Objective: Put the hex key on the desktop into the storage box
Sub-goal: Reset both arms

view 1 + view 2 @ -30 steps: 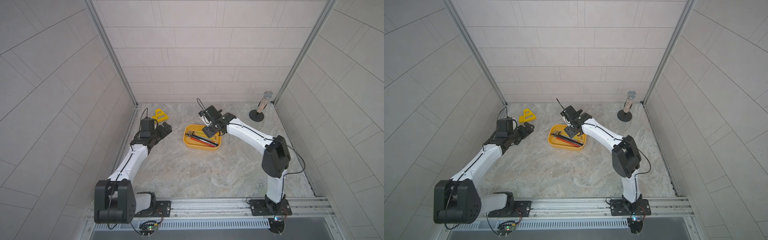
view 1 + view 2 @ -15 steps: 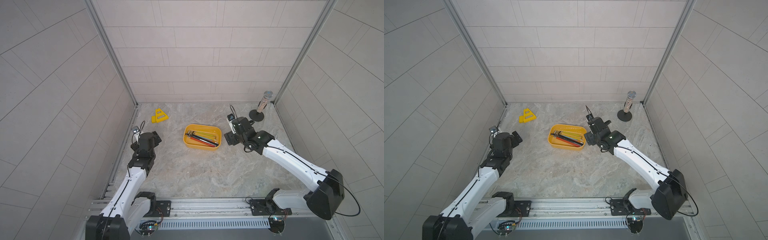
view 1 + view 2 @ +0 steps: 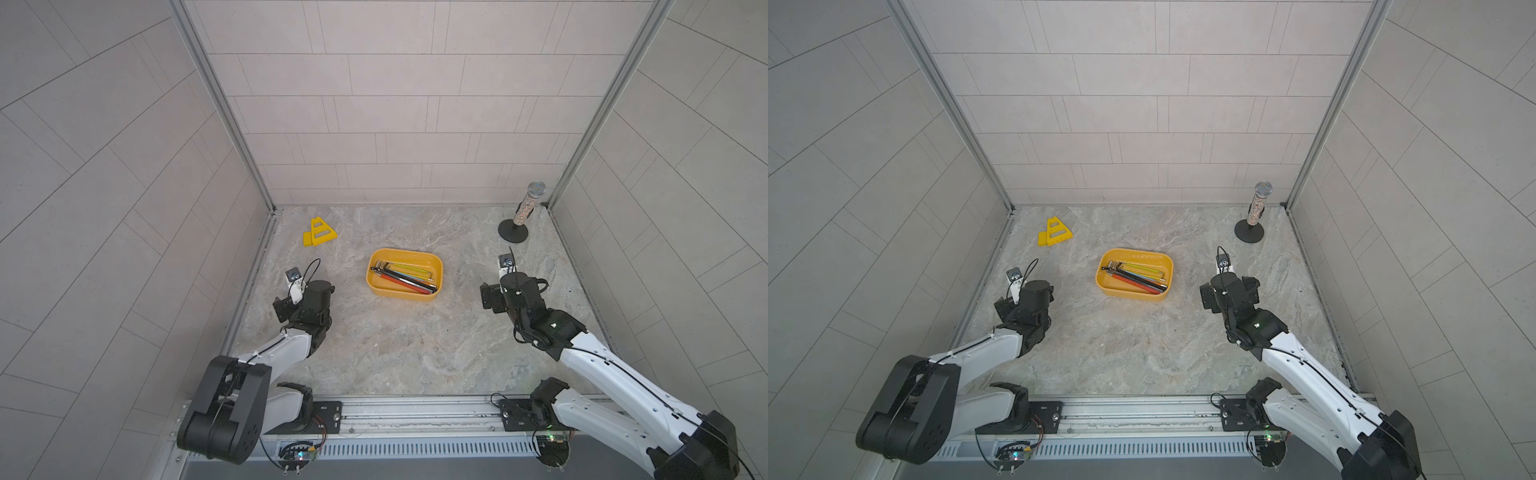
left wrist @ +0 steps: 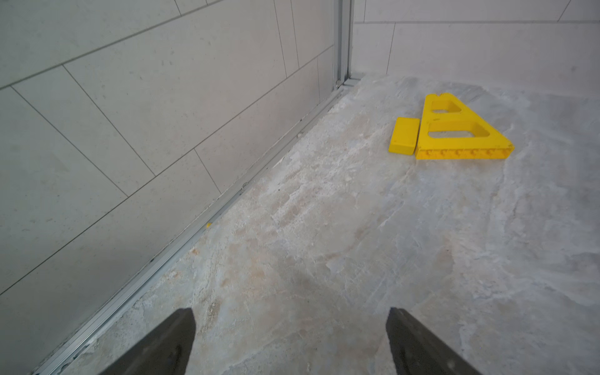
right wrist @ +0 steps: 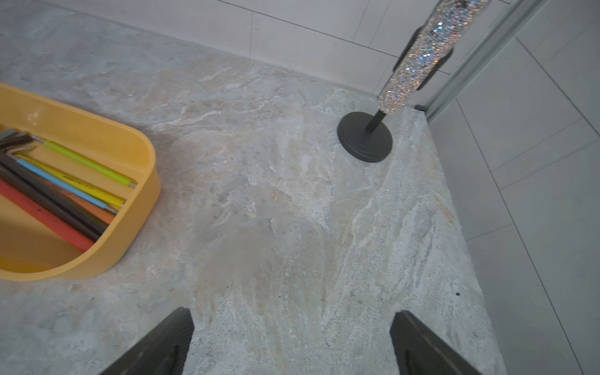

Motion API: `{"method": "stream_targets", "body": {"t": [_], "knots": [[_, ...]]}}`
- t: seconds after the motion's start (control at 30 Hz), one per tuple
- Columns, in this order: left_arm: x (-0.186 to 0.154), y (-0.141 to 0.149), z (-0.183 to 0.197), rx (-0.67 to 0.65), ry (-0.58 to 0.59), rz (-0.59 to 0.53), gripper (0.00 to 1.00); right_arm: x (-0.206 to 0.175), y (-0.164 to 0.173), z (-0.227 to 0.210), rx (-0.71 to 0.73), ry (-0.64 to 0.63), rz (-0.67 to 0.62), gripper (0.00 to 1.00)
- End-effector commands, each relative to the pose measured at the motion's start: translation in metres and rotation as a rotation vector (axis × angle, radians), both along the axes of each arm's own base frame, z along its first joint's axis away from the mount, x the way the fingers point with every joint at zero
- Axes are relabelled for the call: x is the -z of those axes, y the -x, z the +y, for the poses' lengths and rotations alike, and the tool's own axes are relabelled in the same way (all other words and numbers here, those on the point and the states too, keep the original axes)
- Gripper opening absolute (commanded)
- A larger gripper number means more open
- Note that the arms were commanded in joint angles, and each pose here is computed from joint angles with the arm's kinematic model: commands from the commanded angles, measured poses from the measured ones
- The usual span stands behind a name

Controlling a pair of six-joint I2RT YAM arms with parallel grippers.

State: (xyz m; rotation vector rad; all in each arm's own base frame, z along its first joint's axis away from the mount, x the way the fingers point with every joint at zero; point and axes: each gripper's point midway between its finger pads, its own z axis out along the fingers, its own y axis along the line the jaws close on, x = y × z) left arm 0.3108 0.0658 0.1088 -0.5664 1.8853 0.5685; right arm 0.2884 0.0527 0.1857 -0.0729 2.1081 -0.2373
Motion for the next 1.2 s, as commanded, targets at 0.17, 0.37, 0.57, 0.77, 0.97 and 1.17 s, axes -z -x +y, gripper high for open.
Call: {"method": "stream_targets", "body": {"t": [0.17, 0.37, 0.57, 0.77, 0.97, 1.17], "knots": [[-0.029, -0.026, -0.009, 0.091, -0.132, -0.111, 1.00, -0.002, -0.004, -0.061, 0.274, 0.038, -0.173, 1.00], [-0.013, -0.033, -0.016, 0.139, -0.135, -0.132, 1.00, 0.020, -0.009, -0.094, 0.382, 0.046, -0.305, 1.00], [-0.008, -0.054, -0.031, 0.229, -0.138, -0.057, 1.00, 0.040, -0.025, -0.113, 0.451, 0.056, -0.322, 1.00], [0.010, -0.059, -0.025, 0.253, -0.065, -0.036, 1.00, 0.050, -0.057, -0.114, 0.469, 0.103, -0.347, 1.00], [0.011, -0.060, -0.022, 0.242, -0.058, -0.026, 1.00, 0.065, -0.073, -0.101, 0.367, 0.081, -0.347, 1.00], [0.011, -0.066, -0.022, 0.241, -0.066, -0.035, 1.00, 0.069, -0.079, -0.101, 0.338, 0.056, -0.331, 1.00]]}}
